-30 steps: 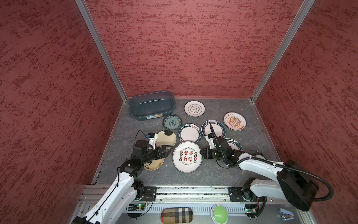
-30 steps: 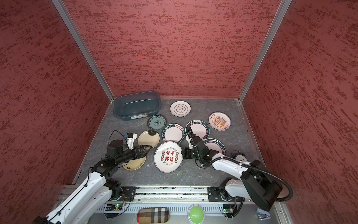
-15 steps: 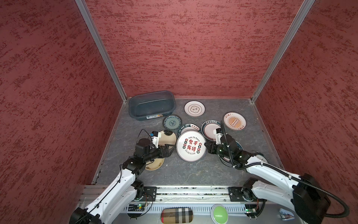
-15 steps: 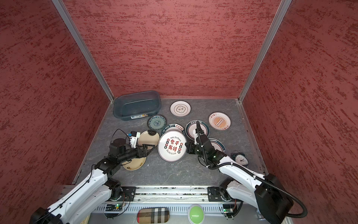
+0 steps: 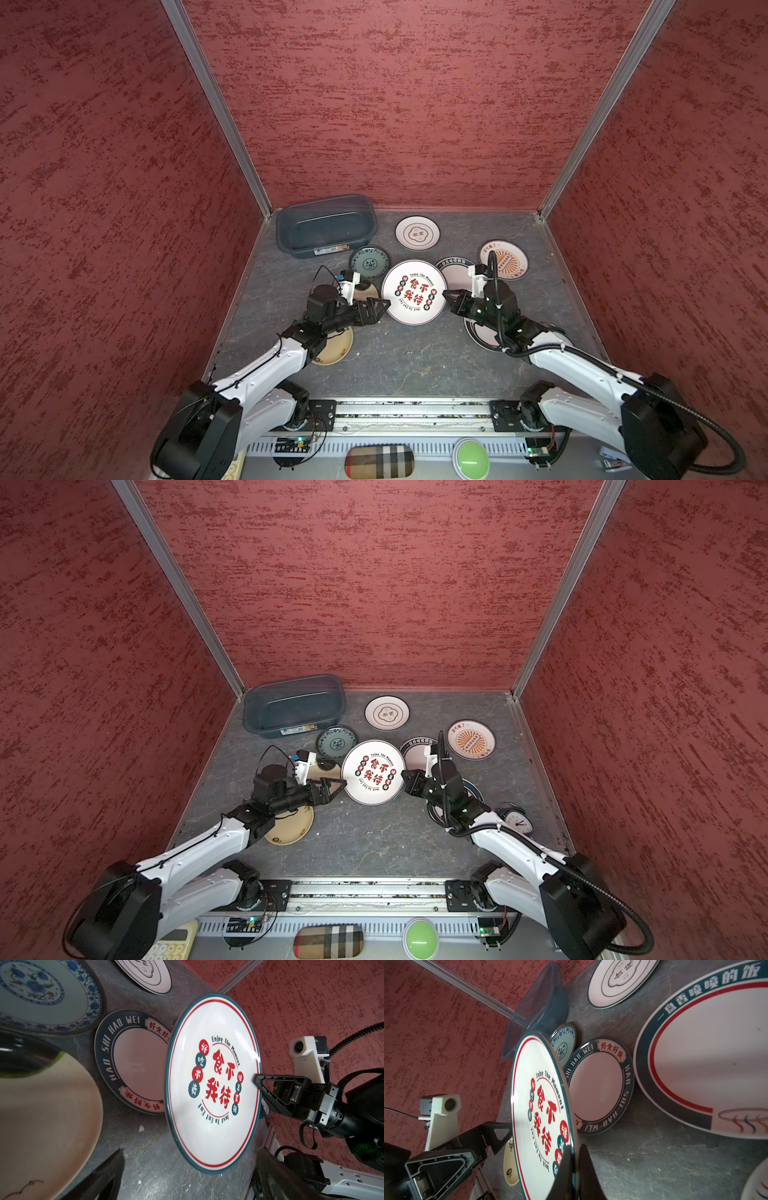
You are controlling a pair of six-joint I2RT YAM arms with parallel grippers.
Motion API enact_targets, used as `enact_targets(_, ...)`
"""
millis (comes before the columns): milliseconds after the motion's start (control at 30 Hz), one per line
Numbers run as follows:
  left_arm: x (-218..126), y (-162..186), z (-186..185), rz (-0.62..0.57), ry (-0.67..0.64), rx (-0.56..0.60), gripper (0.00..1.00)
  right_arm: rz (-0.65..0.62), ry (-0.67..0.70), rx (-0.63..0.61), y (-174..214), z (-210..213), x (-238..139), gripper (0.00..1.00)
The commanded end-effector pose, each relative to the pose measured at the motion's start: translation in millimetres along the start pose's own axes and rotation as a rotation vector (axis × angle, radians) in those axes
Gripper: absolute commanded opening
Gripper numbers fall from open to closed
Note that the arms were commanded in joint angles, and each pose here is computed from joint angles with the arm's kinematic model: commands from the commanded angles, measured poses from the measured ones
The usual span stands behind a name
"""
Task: Place the plates into the plastic bin on the countertop
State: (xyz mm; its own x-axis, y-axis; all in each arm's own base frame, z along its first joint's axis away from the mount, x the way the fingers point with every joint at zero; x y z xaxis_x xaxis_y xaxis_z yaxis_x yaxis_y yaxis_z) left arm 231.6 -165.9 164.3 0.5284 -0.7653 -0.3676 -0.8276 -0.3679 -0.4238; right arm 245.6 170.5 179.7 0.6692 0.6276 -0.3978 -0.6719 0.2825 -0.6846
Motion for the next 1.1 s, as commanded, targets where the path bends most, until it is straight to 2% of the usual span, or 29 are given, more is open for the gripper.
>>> enact_targets(0,11.9,-17.7,-22.5,-0.033,0.094,0.057,0.99,-0.073,-0.141,0.030,-16.9,19.2,-8.4,0.00)
enact_targets(33,16.2,-18.0,-22.5,-0.017,0.098,0.050,1.00,-0.075,-0.153,0.034,-17.4,19.9,-9.3,0.00)
enact_targets(133,31.6,-20.8,-24.7,0.047,0.122,0.031,0.83,-0.085,-0.164,0.043,-17.9,19.5,-13.2,0.00)
enact_targets(200,39.0,-22.2,-24.9,0.069,0.132,0.015,0.77,-0.091,-0.162,0.050,-17.4,17.6,-15.2,0.00)
enact_targets(333,45.4,-27.5,-28.5,0.044,0.168,0.007,0.60,-0.098,-0.166,0.067,-15.8,14.5,-17.9,0.00)
enact_targets(500,47.2,-31.0,-30.7,0.035,0.161,0.021,0.49,-0.095,-0.182,0.071,-15.5,15.1,-18.5,0.00)
enact_targets(667,47.5,-31.7,-26.5,0.037,0.114,0.011,0.46,-0.097,-0.197,0.080,-14.6,14.9,-18.0,0.00)
enact_targets(767,47.4,-32.4,-24.0,0.027,0.095,0.004,0.34,-0.102,-0.201,0.082,-14.1,14.1,-17.2,0.00)
enact_targets(833,48.3,-32.9,-23.8,0.025,0.093,0.002,0.20,-0.098,-0.211,0.082,-13.9,14.9,-16.0,0.00)
enact_targets(1000,50.0,-34.1,-25.3,0.028,0.089,-0.003,0.15,-0.075,-0.245,0.083,-14.8,19.5,-12.1,0.00)
enact_targets(1033,50.0,-34.7,-25.6,0.029,0.087,-0.002,0.07,-0.072,-0.246,0.084,-14.2,19.0,-11.6,0.01)
enact_targets(1067,50.0,-35.2,-26.4,0.030,0.086,-0.002,0.00,-0.075,-0.245,0.081,-14.4,19.1,-11.8,0.12)
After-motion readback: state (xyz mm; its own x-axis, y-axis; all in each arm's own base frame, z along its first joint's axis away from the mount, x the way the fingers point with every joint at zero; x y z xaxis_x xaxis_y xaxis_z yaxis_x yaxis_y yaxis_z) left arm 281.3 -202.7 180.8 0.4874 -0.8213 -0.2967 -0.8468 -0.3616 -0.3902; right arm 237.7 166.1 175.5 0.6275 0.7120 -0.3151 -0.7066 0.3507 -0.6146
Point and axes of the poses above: each gripper's point midway between its finger pads, its own x axis out along the fingers, its own z axis along the line the jaws close on, y = z × x, the point moved 6 cm from there along -x, back along the fingers, and after that the axes turned 12 degrees about -x, right-handed, at the moved point
